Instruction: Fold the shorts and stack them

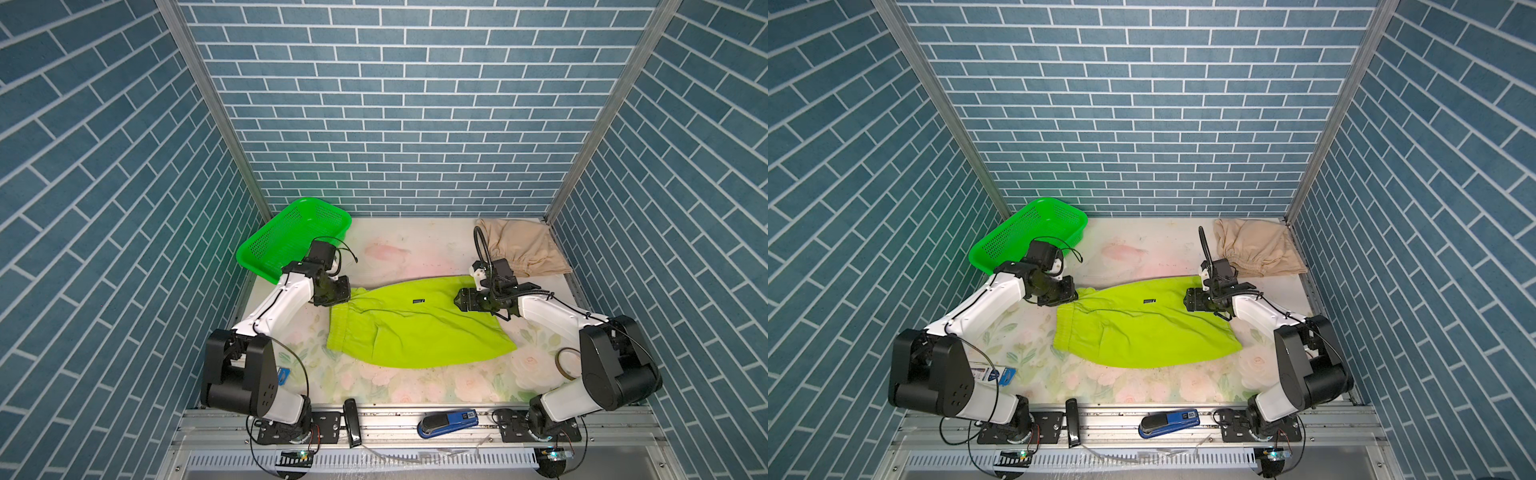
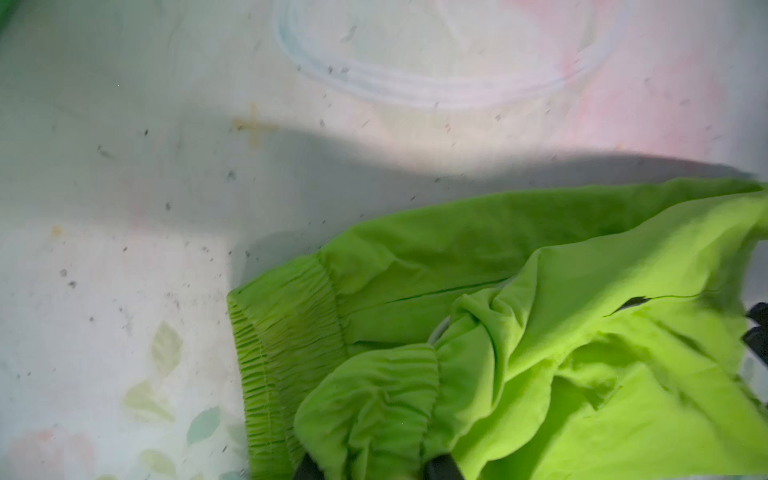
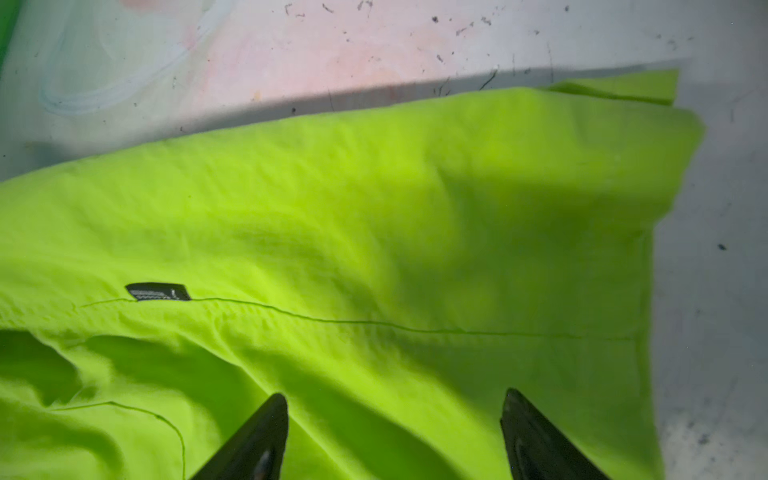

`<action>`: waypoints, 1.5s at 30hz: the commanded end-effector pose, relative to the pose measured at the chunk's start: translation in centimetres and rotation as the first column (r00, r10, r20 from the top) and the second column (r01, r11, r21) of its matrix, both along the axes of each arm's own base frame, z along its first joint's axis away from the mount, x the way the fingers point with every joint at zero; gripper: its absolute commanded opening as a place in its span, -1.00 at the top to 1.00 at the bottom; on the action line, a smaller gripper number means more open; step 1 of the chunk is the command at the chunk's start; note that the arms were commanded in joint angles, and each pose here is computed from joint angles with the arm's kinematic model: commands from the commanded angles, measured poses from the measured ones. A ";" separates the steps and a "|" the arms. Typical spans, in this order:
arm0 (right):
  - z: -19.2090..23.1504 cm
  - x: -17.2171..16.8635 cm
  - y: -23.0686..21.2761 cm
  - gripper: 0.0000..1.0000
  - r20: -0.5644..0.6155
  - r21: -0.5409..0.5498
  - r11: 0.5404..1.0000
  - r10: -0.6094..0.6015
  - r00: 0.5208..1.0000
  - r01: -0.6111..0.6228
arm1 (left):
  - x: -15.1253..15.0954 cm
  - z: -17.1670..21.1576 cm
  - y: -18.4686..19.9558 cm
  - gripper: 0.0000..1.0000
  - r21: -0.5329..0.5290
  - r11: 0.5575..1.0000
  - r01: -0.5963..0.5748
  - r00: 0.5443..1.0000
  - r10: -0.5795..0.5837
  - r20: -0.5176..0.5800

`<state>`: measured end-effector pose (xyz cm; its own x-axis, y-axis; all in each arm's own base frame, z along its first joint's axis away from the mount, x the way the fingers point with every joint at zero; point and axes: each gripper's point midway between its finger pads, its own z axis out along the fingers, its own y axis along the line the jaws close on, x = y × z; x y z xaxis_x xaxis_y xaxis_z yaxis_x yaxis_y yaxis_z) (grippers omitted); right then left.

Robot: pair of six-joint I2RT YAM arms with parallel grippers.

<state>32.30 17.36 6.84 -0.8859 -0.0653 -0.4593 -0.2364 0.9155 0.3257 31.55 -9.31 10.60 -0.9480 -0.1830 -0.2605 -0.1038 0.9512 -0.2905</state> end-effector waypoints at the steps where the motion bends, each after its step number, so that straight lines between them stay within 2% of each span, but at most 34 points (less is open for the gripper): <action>1: 0.4 1.3 -0.1 -0.63 0.042 -0.036 0.999 -0.001 0.999 0.003 | 0.2 -1.0 1.1 0.13 0.063 0.998 -0.025 0.999 0.024 0.022; 4: -0.1 1.9 -0.5 -0.66 0.044 -0.058 0.998 -0.015 0.999 0.018 | 1.7 -1.7 1.5 -0.53 0.100 0.995 -0.021 0.998 0.015 0.059; 5: -0.2 2.2 -0.6 -0.66 0.045 -0.065 0.998 -0.020 0.999 0.023 | 2.2 -1.9 1.9 -0.80 0.130 0.991 -0.025 0.998 0.017 0.059; 6: -0.3 2.5 -0.7 -0.67 0.046 -0.070 0.997 -0.021 0.999 0.024 | 2.5 -2.0 2.4 -0.98 0.160 0.987 -0.032 0.998 0.024 0.055; 9: -0.2 3.3 -0.8 -0.69 0.045 -0.075 0.997 -0.025 0.999 0.028 | 3.6 -1.0 3.6 -0.99 0.202 0.978 -0.053 0.998 0.044 0.046; 13: 0.5 3.9 -0.6 -0.69 0.049 -0.063 0.997 -0.029 0.998 0.032 | 4.0 3.6 3.4 -0.99 0.181 0.981 -0.065 0.995 0.051 0.081; 16: 2.0 3.4 -0.5 -0.68 0.043 -0.033 0.999 -0.041 0.998 0.042 | 2.6 7.0 1.4 -0.99 0.069 0.996 -0.060 0.991 0.051 0.126; 19: 3.8 1.6 -1.0 -0.66 0.029 -0.008 0.997 -0.082 0.996 0.083 | 0.0 8.4 -1.7 -0.99 -0.029 0.999 -0.021 0.985 0.026 0.170; 21: 4.2 0.0 -1.9 -0.66 0.009 0.005 0.991 -0.134 0.991 0.134 | -1.4 7.8 -3.5 -0.99 -0.069 0.998 -0.005 0.982 0.018 0.190; 24: 3.6 -3.2 -1.9 -0.62 -0.060 0.082 0.979 -0.181 0.982 0.186 | -3.3 4.8 -4.8 -0.99 -0.103 0.995 -0.013 0.978 0.034 0.208; 26: 2.5 -5.4 -2.1 -0.60 -0.096 0.092 0.972 -0.206 0.974 0.215 | -4.0 2.6 -5.1 -0.99 -0.143 0.989 -0.028 0.978 0.056 0.200; 28: 1.0 -7.5 -2.8 -0.59 -0.134 0.096 0.963 -0.239 0.962 0.252 | -4.6 0.5 -4.4 -0.99 -0.128 0.991 -0.050 0.978 0.074 0.196; 31: -0.8 -9.5 -4.2 -0.58 -0.157 0.062 0.953 -0.284 0.946 0.297 | -5.2 -1.8 -3.0 -0.99 -0.048 0.997 -0.067 0.980 0.074 0.184; 40: -5.3 -11.7 -5.9 -0.58 -0.198 0.034 0.926 -0.362 0.911 0.375 | -6.7 -7.7 -1.8 -0.99 0.038 0.995 -0.089 0.994 0.087 0.064; 45: -5.1 -11.0 -6.0 -0.58 -0.173 0.014 0.935 -0.347 0.922 0.355 | -6.1 -7.4 -2.3 -0.99 0.060 0.998 -0.021 0.997 0.017 0.070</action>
<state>22.20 12.39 3.30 -0.9011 0.2637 -0.3442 0.1031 0.9013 0.4209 25.45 -11.59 3.53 -0.9123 -0.2255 -0.3420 -0.1357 0.9540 -0.2672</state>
